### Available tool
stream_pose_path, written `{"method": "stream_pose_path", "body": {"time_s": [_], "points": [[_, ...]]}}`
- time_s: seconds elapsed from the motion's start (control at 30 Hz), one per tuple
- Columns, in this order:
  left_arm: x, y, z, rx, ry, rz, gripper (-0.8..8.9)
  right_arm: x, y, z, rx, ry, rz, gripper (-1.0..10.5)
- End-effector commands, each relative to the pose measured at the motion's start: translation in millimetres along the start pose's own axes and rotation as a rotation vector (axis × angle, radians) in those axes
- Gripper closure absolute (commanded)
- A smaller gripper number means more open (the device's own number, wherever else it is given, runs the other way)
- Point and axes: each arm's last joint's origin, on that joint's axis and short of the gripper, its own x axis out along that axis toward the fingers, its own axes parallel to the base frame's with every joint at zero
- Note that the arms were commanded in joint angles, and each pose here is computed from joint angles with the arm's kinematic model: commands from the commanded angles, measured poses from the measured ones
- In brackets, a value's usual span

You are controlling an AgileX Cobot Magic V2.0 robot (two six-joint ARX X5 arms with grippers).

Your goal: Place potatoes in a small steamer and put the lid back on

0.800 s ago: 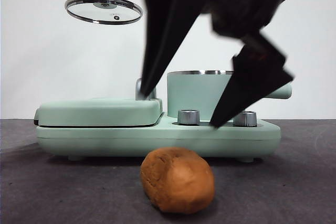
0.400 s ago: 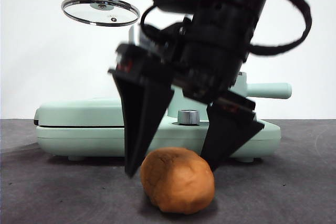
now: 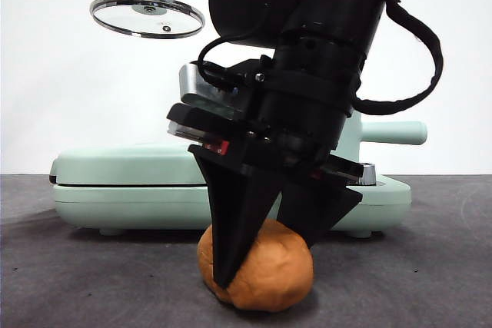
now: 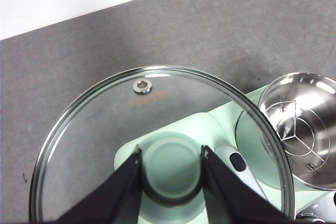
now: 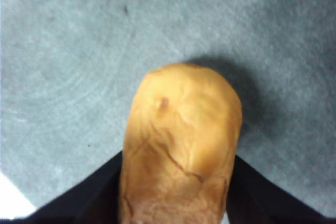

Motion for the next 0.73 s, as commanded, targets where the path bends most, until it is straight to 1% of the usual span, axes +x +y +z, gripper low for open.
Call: {"method": "stream_pose_path", "body": {"time_s": [0.03, 0.2, 0.3, 0.43, 0.5, 0.6, 0.7, 0.73], "points": [[-9.8, -2.4, 7.7, 0.008, -0.059, -0.005, 7.98, 0.1, 5.6, 6.9, -0.027, -0.012, 0.003, 7.9], [-9.8, -2.3, 7.7, 0.008, -0.059, -0.005, 7.98, -13.4, 11.3, 18.6, -0.030, -0.027, 0.006, 8.1], [-9.8, -2.3, 7.7, 0.008, -0.059, -0.005, 7.98, -30.7, 18.0, 30.7, -0.059, -0.037, 0.008, 8.1], [-9.9, -1.1, 8.0, 0.013, -0.063, -0.003, 7.98, -65.9, 25.9, 49.6, -0.112, -0.053, 0.005, 8.1], [-10.5, 2.4, 7.7, 0.007, -0.064, 0.004, 7.98, -82.6, 27.5, 57.9, -0.124, -0.076, 0.004, 8.1], [-11.3, 7.3, 7.2, -0.001, -0.064, 0.014, 7.98, -112.4, 24.0, 72.7, -0.112, -0.144, -0.021, 8.1], [-12.2, 12.5, 6.6, -0.011, -0.064, 0.025, 7.98, -141.4, 13.0, 86.4, -0.074, -0.230, -0.045, 8.1], [-12.5, 13.9, 6.5, -0.013, -0.064, 0.028, 7.98, -151.9, 6.3, 91.1, -0.055, -0.266, -0.053, 8.1]]}}
